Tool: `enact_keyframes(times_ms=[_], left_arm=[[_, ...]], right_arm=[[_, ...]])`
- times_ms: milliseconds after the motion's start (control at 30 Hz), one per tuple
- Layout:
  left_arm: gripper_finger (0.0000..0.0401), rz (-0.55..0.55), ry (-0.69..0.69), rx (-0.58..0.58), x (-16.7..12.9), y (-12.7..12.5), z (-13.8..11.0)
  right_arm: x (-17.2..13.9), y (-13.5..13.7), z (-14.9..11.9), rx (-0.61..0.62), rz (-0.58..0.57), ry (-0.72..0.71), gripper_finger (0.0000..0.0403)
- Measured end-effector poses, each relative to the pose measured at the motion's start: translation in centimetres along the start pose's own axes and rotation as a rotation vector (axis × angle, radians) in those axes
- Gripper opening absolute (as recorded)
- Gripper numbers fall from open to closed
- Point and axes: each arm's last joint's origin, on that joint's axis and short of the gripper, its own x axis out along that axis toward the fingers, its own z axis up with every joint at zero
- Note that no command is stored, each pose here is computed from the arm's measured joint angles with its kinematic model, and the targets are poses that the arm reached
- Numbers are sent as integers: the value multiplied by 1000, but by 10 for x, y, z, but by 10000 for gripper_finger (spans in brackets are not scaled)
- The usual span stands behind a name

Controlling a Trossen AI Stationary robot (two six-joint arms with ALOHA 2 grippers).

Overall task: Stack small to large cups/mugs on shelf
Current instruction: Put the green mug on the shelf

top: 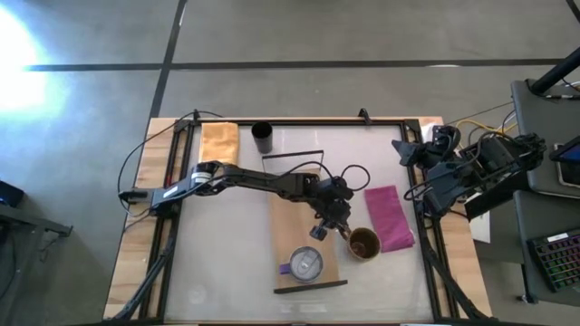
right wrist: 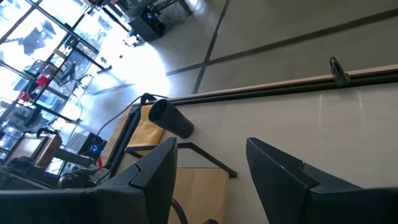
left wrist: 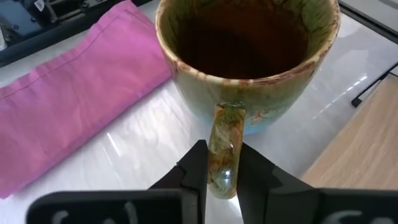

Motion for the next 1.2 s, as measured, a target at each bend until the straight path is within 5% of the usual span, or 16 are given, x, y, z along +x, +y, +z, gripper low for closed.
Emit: enact_keyframes(times_ms=[400,800,1200], left_arm=[[35,148,102,-25,-42,3,18],[35,379,155,-292,-126,-9,43],[35,576,106,-575,-159,-74,-21]], right_arm=[[0,-3,0,-20,-16,-1,187],[0,-4,0,-46,-27,-1,187],[0,-5,0,-79,-30,2,187]])
